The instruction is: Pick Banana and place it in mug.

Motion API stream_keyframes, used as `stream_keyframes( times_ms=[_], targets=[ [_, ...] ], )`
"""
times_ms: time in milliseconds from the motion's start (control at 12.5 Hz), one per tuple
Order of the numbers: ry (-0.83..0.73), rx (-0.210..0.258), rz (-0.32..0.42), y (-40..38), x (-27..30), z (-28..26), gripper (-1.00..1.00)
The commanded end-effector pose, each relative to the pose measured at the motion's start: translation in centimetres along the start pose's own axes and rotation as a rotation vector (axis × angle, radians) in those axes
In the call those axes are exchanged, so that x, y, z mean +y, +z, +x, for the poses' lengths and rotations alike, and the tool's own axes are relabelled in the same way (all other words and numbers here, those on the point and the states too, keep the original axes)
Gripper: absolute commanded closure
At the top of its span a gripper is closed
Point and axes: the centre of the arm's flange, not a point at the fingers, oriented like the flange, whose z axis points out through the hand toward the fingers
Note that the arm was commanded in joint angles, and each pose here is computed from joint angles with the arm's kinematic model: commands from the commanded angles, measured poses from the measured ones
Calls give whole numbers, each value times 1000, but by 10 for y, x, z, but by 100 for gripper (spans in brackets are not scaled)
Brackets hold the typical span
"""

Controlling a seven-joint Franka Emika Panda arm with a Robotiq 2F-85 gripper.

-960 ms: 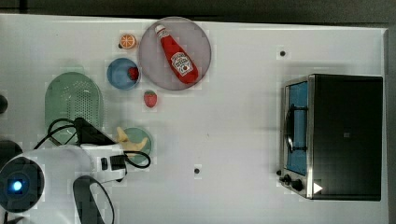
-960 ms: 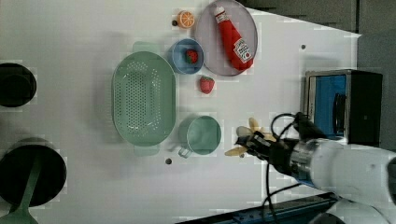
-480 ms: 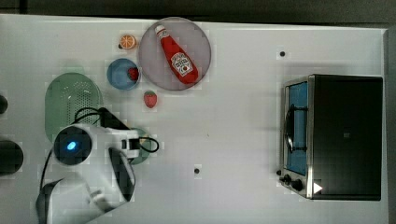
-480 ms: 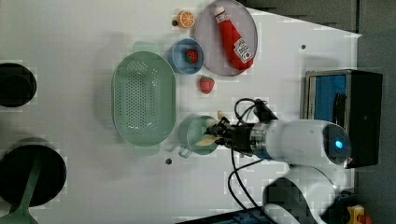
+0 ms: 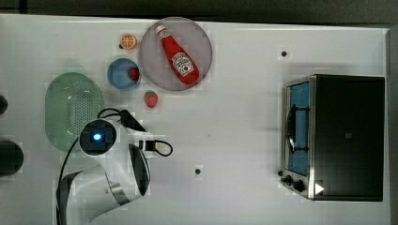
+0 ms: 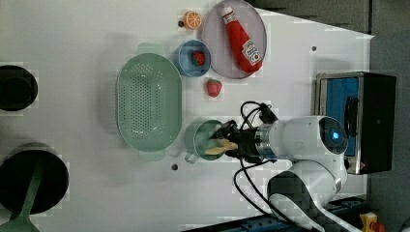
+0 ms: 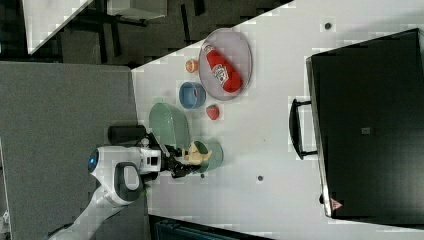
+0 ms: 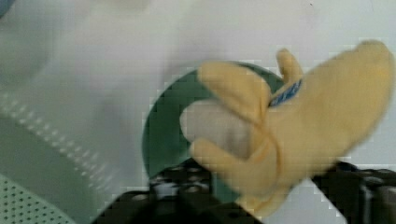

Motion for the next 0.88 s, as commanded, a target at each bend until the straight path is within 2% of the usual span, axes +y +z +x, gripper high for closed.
stream_keyframes(
  times_ms=[80,400,720,880],
  targets=[
    [-4,49,79,-36,-14,-11,-100],
    [55,89,103,-89,-4,16,-100],
    [55,108,66,-200,39,62,-100],
    [96,112,90,-256,70,92,-100]
  ],
)
